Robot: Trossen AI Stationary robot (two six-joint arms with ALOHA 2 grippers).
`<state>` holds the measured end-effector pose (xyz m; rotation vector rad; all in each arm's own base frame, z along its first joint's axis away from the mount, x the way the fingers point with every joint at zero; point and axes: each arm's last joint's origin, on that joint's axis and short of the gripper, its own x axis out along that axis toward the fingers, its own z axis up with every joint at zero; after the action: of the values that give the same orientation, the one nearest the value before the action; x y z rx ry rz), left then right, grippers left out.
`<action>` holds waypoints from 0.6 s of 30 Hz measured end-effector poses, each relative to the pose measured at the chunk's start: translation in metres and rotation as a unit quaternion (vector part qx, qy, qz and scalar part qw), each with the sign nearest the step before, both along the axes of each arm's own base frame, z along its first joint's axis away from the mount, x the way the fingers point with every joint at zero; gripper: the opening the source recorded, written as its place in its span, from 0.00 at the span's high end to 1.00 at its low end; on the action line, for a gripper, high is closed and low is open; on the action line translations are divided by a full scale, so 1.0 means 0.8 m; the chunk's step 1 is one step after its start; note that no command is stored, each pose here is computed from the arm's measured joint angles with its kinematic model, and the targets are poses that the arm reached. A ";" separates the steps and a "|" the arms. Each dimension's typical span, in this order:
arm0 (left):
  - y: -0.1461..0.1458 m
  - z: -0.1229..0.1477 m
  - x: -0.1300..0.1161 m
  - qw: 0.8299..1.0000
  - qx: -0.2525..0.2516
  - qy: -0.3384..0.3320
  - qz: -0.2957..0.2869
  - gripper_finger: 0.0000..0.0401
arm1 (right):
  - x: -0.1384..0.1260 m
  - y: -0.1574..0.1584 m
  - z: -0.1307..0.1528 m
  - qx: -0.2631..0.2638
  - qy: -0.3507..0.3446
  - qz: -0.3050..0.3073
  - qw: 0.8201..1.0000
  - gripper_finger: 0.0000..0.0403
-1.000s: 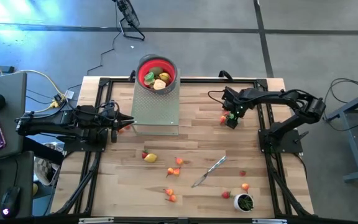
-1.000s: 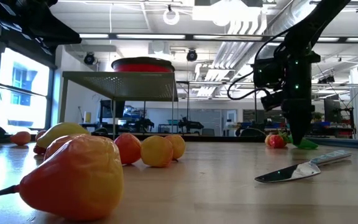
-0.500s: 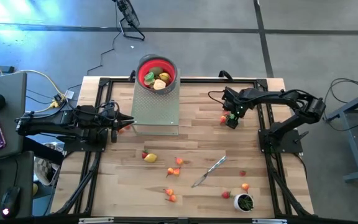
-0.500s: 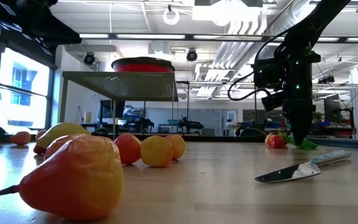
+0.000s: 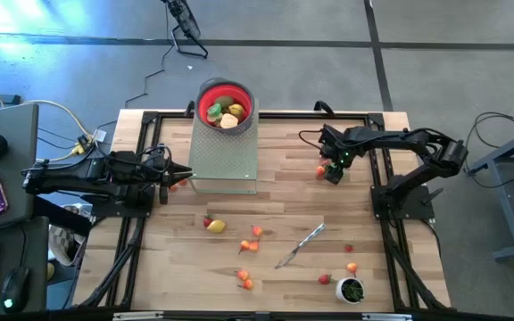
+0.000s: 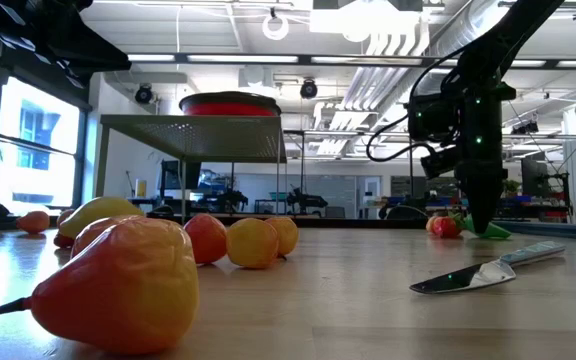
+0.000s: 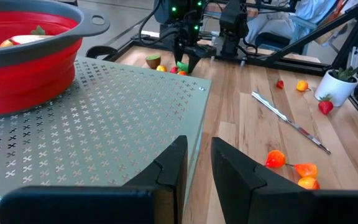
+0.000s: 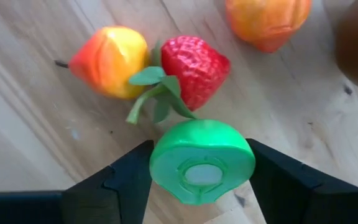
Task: Pick & Place Fruit
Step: Put the green half pear into the red strainer on the shelf
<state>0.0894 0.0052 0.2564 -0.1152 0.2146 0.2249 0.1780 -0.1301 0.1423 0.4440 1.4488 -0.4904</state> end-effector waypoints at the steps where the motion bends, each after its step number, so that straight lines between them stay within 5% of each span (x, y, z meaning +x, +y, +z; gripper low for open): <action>1: 0.000 0.000 0.000 1.000 0.000 0.000 0.000 0.83 | 0.000 0.000 0.000 -0.004 0.003 0.000 1.000 0.44; 18: 0.000 0.000 0.000 1.000 0.000 0.000 0.000 0.83 | -0.002 0.002 0.007 -0.012 -0.002 -0.002 1.000 0.43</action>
<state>0.0893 0.0052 0.2564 -0.1152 0.2147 0.2247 0.1767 -0.1283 0.1479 0.4288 1.4364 -0.5099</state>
